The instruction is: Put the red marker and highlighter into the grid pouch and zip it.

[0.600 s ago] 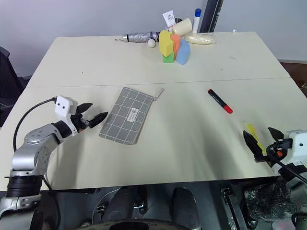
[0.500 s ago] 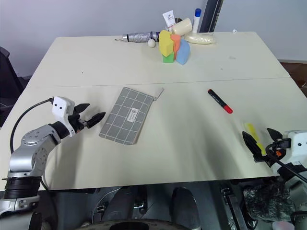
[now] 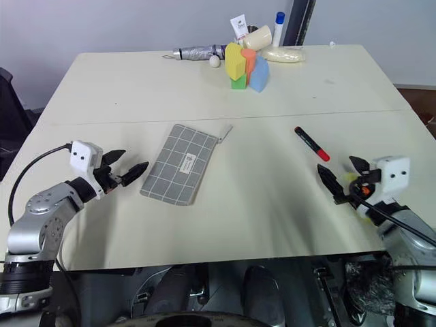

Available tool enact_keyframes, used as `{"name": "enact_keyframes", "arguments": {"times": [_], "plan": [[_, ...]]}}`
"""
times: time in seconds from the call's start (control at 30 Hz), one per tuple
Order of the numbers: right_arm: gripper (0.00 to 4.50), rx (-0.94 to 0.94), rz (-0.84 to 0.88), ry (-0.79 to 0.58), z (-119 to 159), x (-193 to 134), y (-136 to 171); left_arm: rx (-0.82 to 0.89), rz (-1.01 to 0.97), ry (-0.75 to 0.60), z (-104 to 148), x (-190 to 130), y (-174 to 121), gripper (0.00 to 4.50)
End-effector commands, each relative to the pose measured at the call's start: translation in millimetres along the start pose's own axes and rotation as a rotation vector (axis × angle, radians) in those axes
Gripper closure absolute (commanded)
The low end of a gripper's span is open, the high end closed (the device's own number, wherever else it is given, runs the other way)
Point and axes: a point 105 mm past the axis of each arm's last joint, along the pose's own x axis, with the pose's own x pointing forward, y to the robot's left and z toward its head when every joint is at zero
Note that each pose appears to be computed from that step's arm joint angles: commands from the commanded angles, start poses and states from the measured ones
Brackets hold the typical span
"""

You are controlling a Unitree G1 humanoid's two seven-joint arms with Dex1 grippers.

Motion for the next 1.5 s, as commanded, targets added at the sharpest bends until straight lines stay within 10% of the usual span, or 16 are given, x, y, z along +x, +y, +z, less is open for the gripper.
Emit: {"name": "enact_keyframes", "arguments": {"times": [0.03,0.23,0.53,1.0,1.5], "plan": [[0.0,-0.048,0.058,-0.034,16.5,18.6,11.9,0.049,-0.012,-0.046,13.2,-7.3,-8.3,0.04],[0.26,-0.104,0.225,-0.04,21.9,56.1,55.8,0.146,-0.105,-0.004,5.8,-14.0,-28.0,0.0],[4.45,-0.197,0.325,0.004,23.0,131.0,95.2,0.358,-0.277,0.083,-5.3,-37.5,-49.9,0.0],[4.45,-0.483,0.405,0.09,15.3,232.5,169.2,0.526,-0.303,0.19,-34.2,-33.8,-62.3,0.0],[4.45,-0.53,0.779,0.151,-18.0,206.3,199.5,0.589,-0.224,0.166,-38.0,-20.4,-49.8,0.0]]}}
